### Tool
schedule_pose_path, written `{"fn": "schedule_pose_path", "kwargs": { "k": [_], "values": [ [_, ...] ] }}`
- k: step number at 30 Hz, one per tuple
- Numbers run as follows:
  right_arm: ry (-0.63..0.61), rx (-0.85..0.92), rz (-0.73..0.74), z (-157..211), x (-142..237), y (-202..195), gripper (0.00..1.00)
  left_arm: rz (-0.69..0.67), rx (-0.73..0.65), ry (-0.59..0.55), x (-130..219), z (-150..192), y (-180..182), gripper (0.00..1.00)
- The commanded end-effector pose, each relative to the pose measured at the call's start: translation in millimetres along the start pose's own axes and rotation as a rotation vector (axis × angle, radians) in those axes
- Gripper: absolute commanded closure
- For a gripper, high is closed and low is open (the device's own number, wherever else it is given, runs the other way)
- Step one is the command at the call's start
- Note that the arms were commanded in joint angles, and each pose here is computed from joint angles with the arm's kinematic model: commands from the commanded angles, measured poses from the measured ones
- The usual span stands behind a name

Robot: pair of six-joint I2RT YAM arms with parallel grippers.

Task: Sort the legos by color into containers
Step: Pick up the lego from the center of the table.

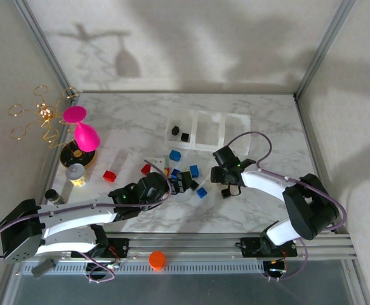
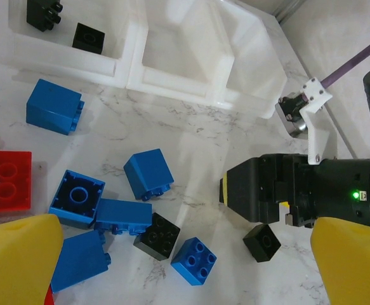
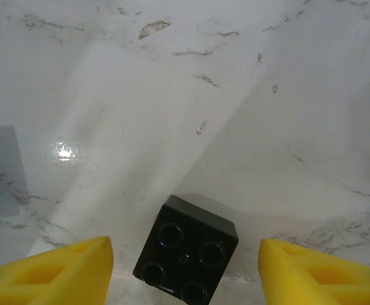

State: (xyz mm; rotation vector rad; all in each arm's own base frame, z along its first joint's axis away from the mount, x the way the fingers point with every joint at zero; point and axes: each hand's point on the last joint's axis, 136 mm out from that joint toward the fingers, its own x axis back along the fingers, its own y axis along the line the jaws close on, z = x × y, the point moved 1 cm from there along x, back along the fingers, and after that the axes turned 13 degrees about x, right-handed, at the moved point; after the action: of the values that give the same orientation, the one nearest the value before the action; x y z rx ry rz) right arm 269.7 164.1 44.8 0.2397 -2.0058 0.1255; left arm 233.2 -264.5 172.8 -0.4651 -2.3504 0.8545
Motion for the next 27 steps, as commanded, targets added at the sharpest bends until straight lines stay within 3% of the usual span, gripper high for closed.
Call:
{"fn": "schedule_pose_path", "kwargs": {
  "k": [1, 17, 27],
  "values": [
    [0.005, -0.024, 0.011, 0.5, -6.7, -1.9, 0.42, 0.0, 0.019, -0.036, -1.1, -5.7, -4.4, 0.0],
    [-0.018, 0.033, 0.025, -9.2, -7.8, 5.1, 0.66, -0.003, 0.016, -0.064, -0.1, -10.5, -5.1, 0.0],
    [-0.146, 0.112, -0.01, -56.5, 26.8, 31.0, 0.68, -0.028, 0.039, -0.133, 10.7, -29.9, -3.8, 0.0]
  ]
}}
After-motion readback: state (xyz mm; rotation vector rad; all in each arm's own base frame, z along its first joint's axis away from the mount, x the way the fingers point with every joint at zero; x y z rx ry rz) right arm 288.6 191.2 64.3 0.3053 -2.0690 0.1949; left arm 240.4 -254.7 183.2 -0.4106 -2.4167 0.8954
